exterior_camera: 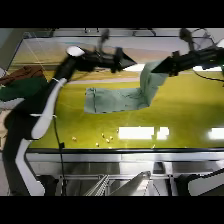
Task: Fold the shirts.
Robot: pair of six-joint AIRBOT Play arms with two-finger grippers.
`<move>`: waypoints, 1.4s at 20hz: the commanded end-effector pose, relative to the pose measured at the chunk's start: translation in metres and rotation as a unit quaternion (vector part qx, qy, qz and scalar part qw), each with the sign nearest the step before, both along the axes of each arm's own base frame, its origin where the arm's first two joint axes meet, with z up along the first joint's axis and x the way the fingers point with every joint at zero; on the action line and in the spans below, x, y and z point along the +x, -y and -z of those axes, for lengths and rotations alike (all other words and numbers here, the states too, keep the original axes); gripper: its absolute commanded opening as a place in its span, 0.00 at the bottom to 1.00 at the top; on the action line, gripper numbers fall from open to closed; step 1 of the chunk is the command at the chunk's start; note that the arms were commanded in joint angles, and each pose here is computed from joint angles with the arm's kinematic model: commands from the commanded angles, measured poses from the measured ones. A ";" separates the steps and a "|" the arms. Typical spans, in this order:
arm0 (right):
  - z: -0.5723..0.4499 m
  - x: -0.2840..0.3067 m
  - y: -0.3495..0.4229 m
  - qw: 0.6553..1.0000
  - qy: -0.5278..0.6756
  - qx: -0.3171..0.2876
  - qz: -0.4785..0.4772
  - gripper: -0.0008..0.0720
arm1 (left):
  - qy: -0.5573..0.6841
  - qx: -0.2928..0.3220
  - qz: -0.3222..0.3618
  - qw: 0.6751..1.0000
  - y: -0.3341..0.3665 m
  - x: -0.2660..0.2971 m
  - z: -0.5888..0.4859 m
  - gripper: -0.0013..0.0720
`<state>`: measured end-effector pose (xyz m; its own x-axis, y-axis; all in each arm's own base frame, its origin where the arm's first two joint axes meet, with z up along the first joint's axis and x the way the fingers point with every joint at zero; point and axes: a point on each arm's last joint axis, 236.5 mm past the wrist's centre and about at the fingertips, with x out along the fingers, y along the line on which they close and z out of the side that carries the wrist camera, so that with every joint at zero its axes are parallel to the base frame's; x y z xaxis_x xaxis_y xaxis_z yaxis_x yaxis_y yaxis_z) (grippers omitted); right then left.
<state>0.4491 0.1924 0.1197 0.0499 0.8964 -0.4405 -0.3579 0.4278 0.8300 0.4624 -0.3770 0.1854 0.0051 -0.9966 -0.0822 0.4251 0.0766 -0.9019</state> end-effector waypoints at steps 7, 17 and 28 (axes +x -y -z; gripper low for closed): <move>0.158 -0.026 -0.254 0.995 0.025 -0.100 -0.016 0.04 | 0.183 -0.031 -0.064 0.980 -0.183 -0.046 -0.174 0.03; 0.021 -0.015 -0.153 0.989 0.090 -0.106 -0.056 0.32 | 0.181 0.018 -0.022 0.983 -0.162 -0.060 -0.148 0.03; 0.204 -0.002 0.036 0.957 -0.166 -0.219 0.097 0.88 | 0.150 0.148 -0.053 0.976 -0.181 -0.038 -0.089 0.41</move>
